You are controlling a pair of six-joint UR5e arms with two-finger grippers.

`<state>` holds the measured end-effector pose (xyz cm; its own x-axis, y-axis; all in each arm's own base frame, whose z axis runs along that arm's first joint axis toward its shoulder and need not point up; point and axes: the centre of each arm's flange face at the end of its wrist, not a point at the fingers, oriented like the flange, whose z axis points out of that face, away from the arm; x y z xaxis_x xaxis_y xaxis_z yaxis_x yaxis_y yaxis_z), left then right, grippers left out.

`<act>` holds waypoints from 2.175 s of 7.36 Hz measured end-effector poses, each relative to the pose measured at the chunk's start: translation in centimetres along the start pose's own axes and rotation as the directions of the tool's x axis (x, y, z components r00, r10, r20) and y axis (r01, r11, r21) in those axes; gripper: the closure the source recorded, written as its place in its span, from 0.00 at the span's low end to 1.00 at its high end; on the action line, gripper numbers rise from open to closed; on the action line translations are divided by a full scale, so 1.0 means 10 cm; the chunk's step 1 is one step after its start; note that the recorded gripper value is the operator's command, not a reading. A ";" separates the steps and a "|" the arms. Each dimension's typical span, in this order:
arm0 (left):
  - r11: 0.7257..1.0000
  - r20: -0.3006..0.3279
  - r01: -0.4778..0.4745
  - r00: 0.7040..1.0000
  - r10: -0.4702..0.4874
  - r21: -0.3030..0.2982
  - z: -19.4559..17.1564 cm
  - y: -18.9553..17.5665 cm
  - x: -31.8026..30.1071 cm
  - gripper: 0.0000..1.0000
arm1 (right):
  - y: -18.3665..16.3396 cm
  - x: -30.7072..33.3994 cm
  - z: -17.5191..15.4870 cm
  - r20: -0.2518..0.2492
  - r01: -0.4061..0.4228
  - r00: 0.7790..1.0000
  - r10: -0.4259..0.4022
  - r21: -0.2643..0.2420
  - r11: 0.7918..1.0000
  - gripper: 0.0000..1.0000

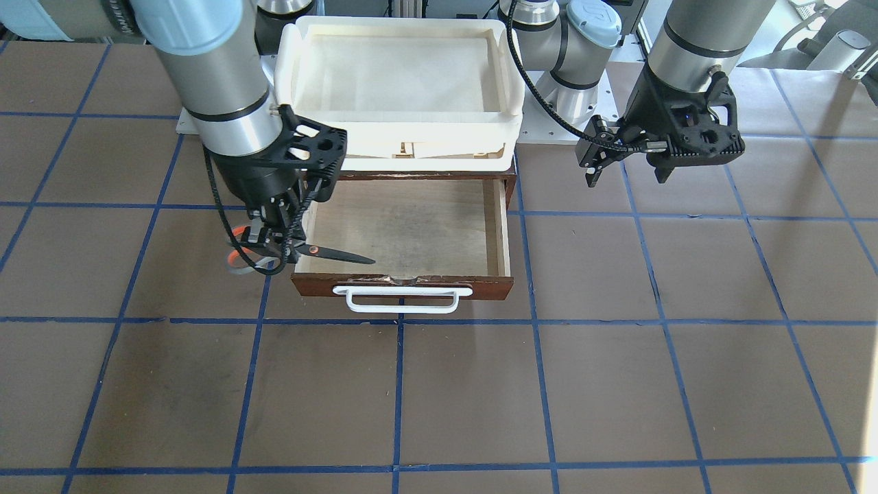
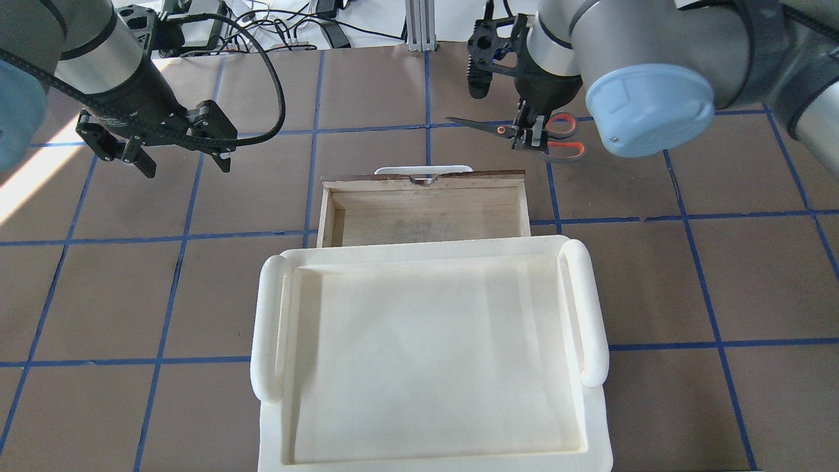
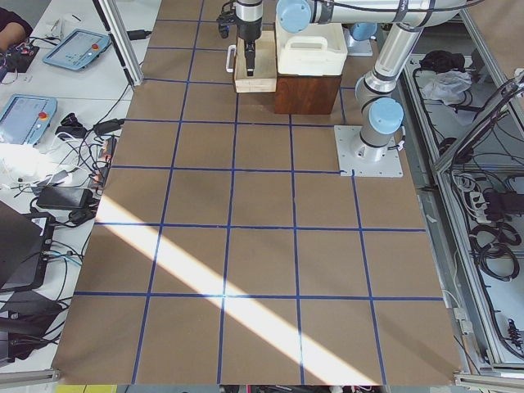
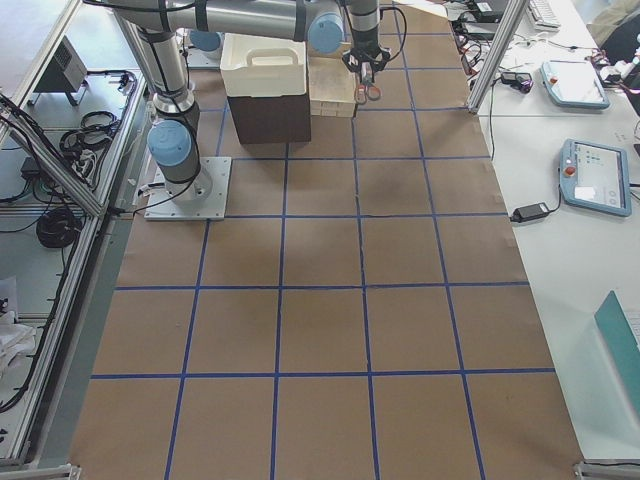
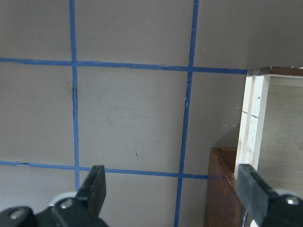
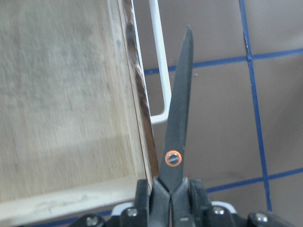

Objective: Put scissors in drawer and close it
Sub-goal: 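Lift the scissors with the right gripper and carry them over the drawer, then lower the held scissors into the open drawer with the right gripper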

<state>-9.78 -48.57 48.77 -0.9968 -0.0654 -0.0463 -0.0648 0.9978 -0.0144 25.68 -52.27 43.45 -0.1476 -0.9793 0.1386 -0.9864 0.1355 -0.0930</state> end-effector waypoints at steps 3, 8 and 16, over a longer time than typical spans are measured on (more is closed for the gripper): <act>1.000 0.001 0.000 1.000 0.000 -0.001 0.00 0.00 0.00 0.00 | -0.82 -0.45 0.18 0.024 -0.006 1.000 0.006 0.001 1.000 1.00; 1.000 0.001 0.001 1.000 -0.001 -0.003 0.01 0.01 0.00 0.00 | -1.12 -0.66 0.67 0.116 0.021 0.993 -0.014 -0.052 0.998 1.00; 1.000 0.000 0.002 1.000 -0.002 -0.003 0.02 0.01 -0.01 0.00 | -1.08 -0.67 0.97 0.150 0.067 0.987 -0.052 -0.096 0.993 1.00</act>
<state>-9.69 -48.50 48.62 -0.9967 -0.0672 -0.0465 -0.0667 0.9977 -0.0114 38.04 -48.65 33.94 -0.0839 -0.9965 -0.0061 -0.9964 0.0838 0.0117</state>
